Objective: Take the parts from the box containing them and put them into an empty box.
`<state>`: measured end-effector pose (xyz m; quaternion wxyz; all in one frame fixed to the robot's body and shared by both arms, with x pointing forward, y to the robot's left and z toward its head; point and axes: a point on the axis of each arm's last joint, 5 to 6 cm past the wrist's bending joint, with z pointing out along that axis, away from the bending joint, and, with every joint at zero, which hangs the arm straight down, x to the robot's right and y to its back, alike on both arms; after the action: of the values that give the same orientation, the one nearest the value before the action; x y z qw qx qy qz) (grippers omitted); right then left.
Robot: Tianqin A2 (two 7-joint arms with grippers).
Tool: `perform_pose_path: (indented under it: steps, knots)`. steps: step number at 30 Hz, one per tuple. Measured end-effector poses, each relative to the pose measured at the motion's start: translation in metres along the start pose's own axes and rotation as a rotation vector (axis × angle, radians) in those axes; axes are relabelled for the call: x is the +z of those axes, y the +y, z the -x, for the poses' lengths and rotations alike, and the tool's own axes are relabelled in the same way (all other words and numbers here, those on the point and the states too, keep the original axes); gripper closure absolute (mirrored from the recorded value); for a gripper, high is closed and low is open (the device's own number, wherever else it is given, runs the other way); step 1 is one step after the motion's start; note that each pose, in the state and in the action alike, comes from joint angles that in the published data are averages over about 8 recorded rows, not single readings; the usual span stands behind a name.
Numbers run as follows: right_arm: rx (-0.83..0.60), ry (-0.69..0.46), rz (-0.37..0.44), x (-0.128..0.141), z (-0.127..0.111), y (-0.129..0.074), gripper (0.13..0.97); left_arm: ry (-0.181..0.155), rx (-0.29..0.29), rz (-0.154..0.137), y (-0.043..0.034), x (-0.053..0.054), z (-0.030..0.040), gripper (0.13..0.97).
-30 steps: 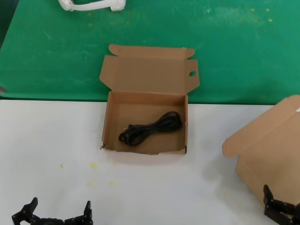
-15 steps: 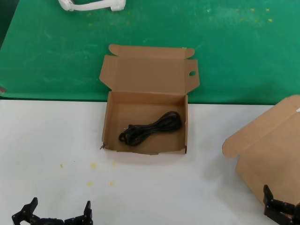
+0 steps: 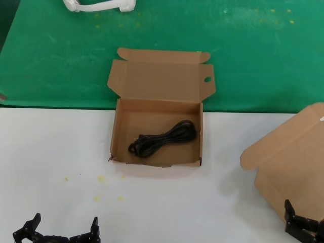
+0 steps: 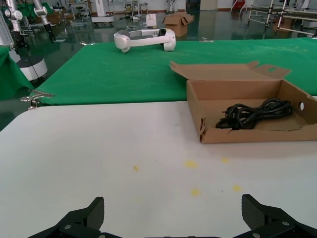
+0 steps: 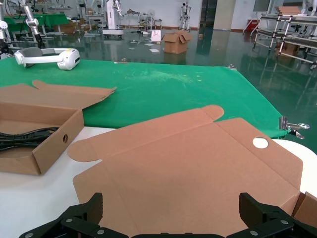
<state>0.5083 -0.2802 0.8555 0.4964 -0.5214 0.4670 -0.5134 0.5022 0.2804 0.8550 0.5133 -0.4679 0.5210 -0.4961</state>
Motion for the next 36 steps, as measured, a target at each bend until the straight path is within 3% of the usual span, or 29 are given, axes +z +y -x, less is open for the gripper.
perform_pose_path:
  steps: [36]
  knots:
    - [0.0, 0.0, 0.0, 0.0, 0.0, 0.0, 0.13, 0.0, 0.0, 0.0, 0.0, 0.0, 0.0, 0.132]
